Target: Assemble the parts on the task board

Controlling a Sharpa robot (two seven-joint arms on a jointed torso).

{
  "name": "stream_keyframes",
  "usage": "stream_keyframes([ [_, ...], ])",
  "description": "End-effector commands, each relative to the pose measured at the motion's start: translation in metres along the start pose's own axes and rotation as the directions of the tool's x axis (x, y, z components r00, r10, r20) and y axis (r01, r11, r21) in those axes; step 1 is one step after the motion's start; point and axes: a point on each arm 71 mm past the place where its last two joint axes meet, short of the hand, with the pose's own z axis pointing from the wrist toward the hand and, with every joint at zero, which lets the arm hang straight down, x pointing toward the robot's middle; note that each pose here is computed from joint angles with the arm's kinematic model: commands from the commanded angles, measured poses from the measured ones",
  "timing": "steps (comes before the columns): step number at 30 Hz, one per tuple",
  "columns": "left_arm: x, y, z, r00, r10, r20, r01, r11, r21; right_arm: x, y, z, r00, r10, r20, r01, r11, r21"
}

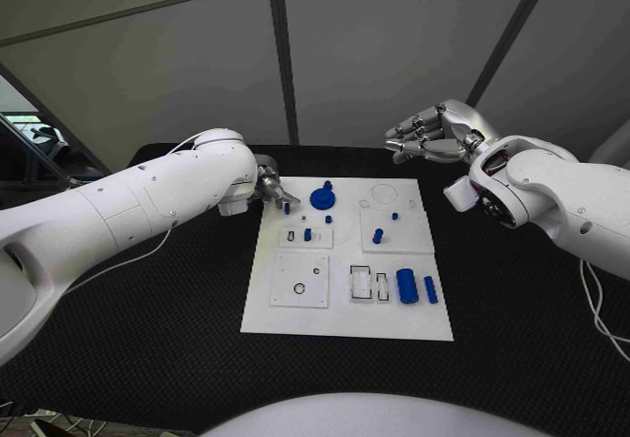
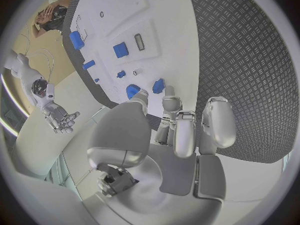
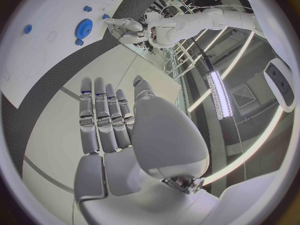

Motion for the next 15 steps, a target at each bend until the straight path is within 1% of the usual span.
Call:
stream_keyframes([
  [1, 0.0005, -0.0014, -0.0004, 1.0, 0.016, -0.012, -0.016, 1.0, 0.007, 0.0003, 0.0012, 0.0005, 1.0, 0.0, -0.008, 0.0, 1.0, -0.006],
  [15, 0.002, -0.0033, -0.0005, 1.0, 0.019, -0.018, -0.019, 1.0, 0.016, 0.0009, 0.0011, 0.0008, 1.0, 0.001, -0.011, -0.001, 1.0, -0.006],
])
